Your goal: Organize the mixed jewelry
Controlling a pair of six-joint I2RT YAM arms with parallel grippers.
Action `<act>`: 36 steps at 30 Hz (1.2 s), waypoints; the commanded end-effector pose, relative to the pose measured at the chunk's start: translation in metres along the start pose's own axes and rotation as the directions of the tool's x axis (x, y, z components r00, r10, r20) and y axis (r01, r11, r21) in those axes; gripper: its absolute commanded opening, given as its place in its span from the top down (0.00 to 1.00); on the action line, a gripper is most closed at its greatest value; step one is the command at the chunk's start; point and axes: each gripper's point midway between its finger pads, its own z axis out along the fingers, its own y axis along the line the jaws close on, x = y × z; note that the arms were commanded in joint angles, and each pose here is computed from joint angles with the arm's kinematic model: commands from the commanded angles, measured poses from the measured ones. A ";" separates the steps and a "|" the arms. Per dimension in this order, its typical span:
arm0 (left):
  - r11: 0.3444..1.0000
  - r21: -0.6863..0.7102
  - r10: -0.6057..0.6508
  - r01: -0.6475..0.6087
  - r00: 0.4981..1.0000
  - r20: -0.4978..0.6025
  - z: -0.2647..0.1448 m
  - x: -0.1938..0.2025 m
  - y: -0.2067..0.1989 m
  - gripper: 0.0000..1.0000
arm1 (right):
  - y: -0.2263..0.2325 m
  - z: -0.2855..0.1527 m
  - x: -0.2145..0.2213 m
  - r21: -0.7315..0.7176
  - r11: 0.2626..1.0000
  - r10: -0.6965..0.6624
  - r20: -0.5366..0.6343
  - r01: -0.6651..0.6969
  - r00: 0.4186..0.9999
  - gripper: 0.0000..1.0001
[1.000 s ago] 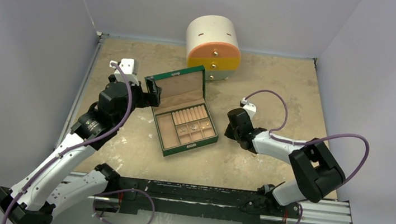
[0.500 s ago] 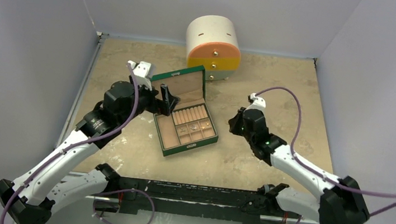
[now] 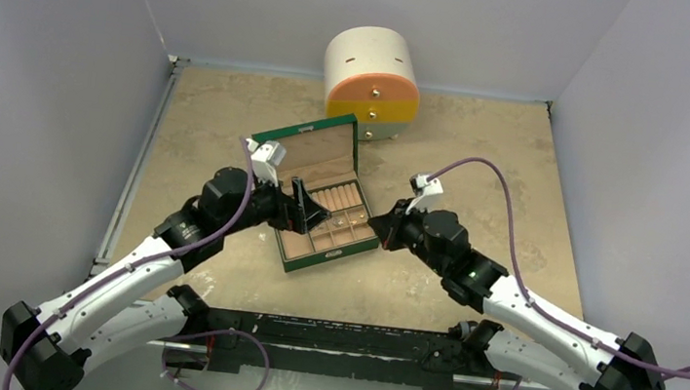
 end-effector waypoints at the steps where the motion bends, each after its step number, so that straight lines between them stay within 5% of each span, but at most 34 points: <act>1: 0.984 0.100 -0.153 0.147 0.987 0.055 -0.002 -0.006 -0.019 0.03 | 0.045 -0.002 -0.022 -0.125 0.992 -0.011 0.064 0.019 0.998 1.00; 8: 0.943 0.120 -0.320 0.311 0.945 0.065 0.003 0.001 -0.016 0.11 | 0.068 0.003 -0.022 -0.178 0.984 0.005 0.068 0.007 0.998 1.00; 15: 0.931 0.145 -0.345 0.334 0.937 0.054 0.004 0.002 -0.022 0.24 | 0.082 0.009 -0.023 -0.194 0.980 0.046 0.050 -0.036 0.998 1.00; 22: 0.927 0.165 -0.345 0.336 0.938 0.028 0.005 0.008 -0.025 0.48 | 0.095 0.012 -0.032 -0.200 0.978 0.065 0.043 -0.055 0.997 1.00; 36: 0.919 0.205 -0.345 0.335 0.939 0.011 0.004 0.012 -0.030 0.59 | 0.113 0.016 -0.033 -0.245 0.968 0.064 0.024 -0.056 0.998 1.00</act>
